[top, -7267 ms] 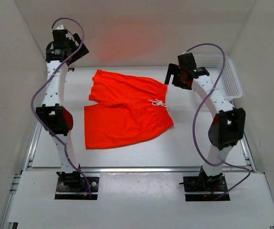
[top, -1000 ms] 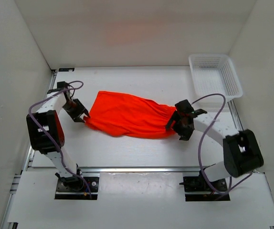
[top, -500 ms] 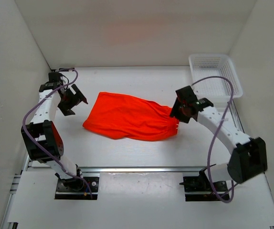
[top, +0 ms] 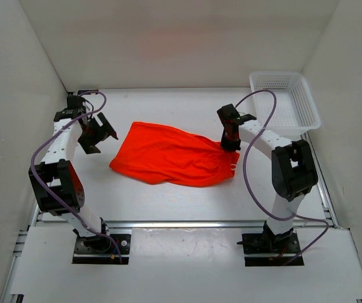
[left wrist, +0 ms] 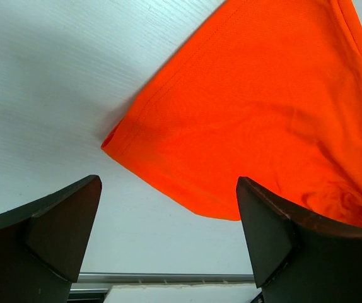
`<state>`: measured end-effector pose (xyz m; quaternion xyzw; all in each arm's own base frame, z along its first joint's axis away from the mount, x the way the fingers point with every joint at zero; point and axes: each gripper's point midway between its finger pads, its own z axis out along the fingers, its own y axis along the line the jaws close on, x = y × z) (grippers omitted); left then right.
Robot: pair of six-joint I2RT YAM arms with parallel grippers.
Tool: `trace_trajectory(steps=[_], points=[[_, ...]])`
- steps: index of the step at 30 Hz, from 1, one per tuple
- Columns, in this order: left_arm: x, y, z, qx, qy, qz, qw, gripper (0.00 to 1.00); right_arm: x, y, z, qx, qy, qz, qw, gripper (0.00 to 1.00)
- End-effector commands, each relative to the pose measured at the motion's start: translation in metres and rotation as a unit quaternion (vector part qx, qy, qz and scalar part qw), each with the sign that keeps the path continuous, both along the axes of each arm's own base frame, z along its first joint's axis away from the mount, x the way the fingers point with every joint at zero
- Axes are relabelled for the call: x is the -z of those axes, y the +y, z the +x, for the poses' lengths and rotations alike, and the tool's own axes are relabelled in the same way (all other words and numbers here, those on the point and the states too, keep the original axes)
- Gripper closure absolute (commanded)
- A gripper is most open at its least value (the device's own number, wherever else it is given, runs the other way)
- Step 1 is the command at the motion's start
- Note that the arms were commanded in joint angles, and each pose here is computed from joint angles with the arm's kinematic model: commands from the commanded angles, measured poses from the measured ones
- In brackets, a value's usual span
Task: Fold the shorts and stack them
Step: Fold the shorts
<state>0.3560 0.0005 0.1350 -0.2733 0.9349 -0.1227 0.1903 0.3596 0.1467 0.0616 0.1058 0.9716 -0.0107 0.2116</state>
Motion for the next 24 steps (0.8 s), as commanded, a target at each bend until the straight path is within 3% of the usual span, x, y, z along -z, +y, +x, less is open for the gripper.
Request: trace_trajectory(steps=[1,7,14,15,17,18,19,21,24], points=[[-0.009,0.001,-0.004,0.010,-0.012,0.010,1.000,0.00,-0.027,-0.007,0.008,0.022,-0.040,-0.004,0.999,1.00],[-0.006,0.001,-0.004,0.014,-0.007,0.011,1.000,0.00,-0.054,-0.027,-0.023,0.051,-0.033,-0.020,0.998,1.00],[0.004,-0.008,-0.004,0.033,0.006,0.011,0.999,0.00,-0.025,-0.040,-0.050,0.076,0.018,-0.044,0.996,0.99],[0.004,-0.008,-0.004,0.033,0.006,0.011,0.999,0.00,-0.013,-0.042,-0.054,0.081,0.035,-0.051,0.995,0.93],[0.001,-0.012,-0.003,0.043,0.005,0.013,0.999,0.00,-0.004,-0.048,-0.056,0.091,0.041,-0.070,0.993,0.67],[-0.003,-0.015,0.000,0.049,-0.002,0.014,0.999,0.00,-0.005,-0.050,-0.055,0.093,0.037,-0.076,0.992,0.35],[-0.006,-0.022,-0.001,0.062,-0.003,0.016,0.998,0.00,-0.003,-0.053,-0.056,0.099,0.037,-0.082,0.991,0.23],[-0.012,-0.030,0.004,0.080,-0.010,0.019,0.997,0.00,-0.017,-0.054,-0.057,0.100,0.017,-0.071,0.992,0.04],[-0.010,-0.045,0.012,0.106,-0.006,0.032,0.994,0.00,-0.032,-0.061,-0.062,0.113,-0.009,-0.055,0.992,0.01]])
